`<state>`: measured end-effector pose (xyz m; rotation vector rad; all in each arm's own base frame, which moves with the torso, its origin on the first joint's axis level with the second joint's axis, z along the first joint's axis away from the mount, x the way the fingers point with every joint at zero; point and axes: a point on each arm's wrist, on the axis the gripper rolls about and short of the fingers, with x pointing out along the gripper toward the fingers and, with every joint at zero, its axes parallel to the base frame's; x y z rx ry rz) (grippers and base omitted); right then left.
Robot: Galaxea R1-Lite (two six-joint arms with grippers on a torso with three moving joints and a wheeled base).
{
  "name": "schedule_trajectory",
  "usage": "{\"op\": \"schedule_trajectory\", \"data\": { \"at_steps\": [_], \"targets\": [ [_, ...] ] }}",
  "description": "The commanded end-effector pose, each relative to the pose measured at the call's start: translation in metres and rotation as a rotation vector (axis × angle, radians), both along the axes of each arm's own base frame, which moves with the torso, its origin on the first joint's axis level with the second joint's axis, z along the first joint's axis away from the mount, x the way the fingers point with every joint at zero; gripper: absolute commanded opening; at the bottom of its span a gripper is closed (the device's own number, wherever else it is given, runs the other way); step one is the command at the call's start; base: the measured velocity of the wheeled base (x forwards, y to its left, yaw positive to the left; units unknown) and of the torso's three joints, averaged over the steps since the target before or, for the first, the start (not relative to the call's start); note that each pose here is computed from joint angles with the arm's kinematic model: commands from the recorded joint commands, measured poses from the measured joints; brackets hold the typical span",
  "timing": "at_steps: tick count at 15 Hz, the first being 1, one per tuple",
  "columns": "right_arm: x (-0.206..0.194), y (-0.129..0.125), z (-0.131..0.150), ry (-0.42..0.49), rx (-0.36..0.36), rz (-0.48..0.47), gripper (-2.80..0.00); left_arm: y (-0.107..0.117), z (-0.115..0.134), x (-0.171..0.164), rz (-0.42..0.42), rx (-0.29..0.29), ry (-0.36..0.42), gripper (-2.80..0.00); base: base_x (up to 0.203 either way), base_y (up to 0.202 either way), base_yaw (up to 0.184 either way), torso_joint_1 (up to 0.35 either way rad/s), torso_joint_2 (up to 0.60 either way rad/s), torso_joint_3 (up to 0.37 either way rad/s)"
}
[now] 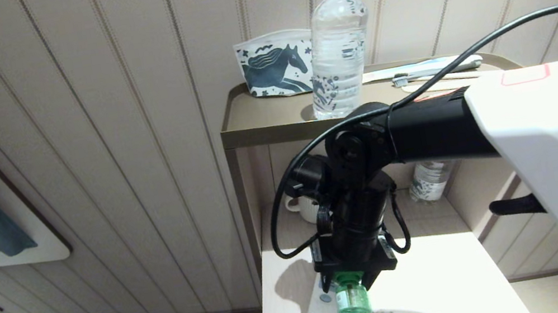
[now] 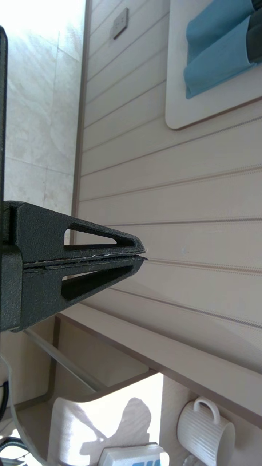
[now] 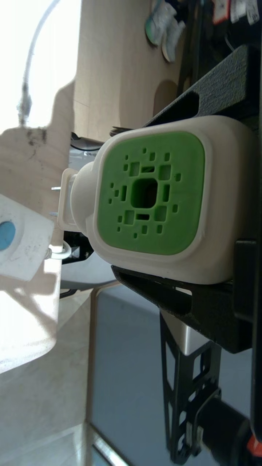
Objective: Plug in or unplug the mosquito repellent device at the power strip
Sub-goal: Insert the plug into the socket
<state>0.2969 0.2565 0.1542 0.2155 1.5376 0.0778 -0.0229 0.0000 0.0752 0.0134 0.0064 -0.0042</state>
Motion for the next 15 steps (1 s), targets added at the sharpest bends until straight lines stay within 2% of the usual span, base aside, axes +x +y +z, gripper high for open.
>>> {"op": "schedule_trajectory", "data": {
  "at_steps": [1, 5, 9, 15],
  "targets": [
    [0.004, -0.005, -0.002, 0.014, -0.007, -0.03, -2.8, 0.0, 0.0, 0.0, 0.0, 0.0, 0.0, -2.8, 0.0, 0.0, 0.0, 0.0, 0.0, 0.0],
    [0.015, -0.003, -0.022, 0.041, -0.028, -0.049, -2.8, 0.0, 0.0, 0.0, 0.0, 0.0, 0.0, -2.8, 0.0, 0.0, 0.0, 0.0, 0.0, 0.0],
    [0.017, 0.001, -0.025, 0.021, -0.011, -0.042, -2.8, 0.0, 0.0, 0.0, 0.0, 0.0, 0.0, -2.8, 0.0, 0.0, 0.0, 0.0, 0.0, 0.0],
    [0.021, 0.003, -0.032, 0.024, -0.015, -0.041, -2.8, 0.0, 0.0, 0.0, 0.0, 0.0, 0.0, -2.8, 0.0, 0.0, 0.0, 0.159, -0.33, -0.172]
  ]
}}
